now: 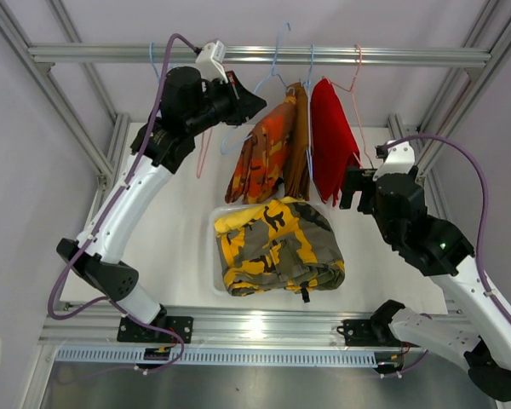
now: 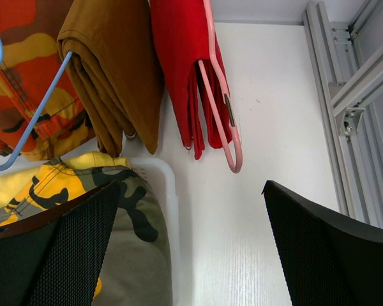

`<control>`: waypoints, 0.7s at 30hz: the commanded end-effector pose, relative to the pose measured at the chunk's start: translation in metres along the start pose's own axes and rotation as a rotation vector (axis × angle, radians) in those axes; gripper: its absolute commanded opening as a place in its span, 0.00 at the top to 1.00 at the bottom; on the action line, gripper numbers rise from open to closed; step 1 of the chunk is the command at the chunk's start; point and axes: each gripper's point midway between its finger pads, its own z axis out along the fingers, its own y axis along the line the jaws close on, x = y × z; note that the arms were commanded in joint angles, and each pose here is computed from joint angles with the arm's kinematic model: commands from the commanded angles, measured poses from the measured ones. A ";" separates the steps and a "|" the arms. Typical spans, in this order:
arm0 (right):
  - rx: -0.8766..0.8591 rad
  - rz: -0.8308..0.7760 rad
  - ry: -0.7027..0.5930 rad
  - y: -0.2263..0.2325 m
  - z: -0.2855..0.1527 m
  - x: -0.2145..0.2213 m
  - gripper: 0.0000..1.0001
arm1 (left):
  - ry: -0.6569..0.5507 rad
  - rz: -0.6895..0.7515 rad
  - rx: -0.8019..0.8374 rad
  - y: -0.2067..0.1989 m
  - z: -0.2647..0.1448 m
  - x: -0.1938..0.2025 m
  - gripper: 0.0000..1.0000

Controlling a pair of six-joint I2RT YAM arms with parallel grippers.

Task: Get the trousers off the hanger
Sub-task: Pick up the hanger from the clothesline.

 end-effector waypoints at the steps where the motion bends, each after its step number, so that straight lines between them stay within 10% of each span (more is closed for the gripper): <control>1: -0.026 0.032 -0.023 0.001 -0.008 -0.011 0.01 | -0.260 0.086 0.077 -0.042 -0.029 -0.078 1.00; 21: -0.273 -0.022 -0.148 0.090 -0.038 -0.069 0.01 | -0.431 0.225 -0.106 -0.066 -0.116 -0.111 0.99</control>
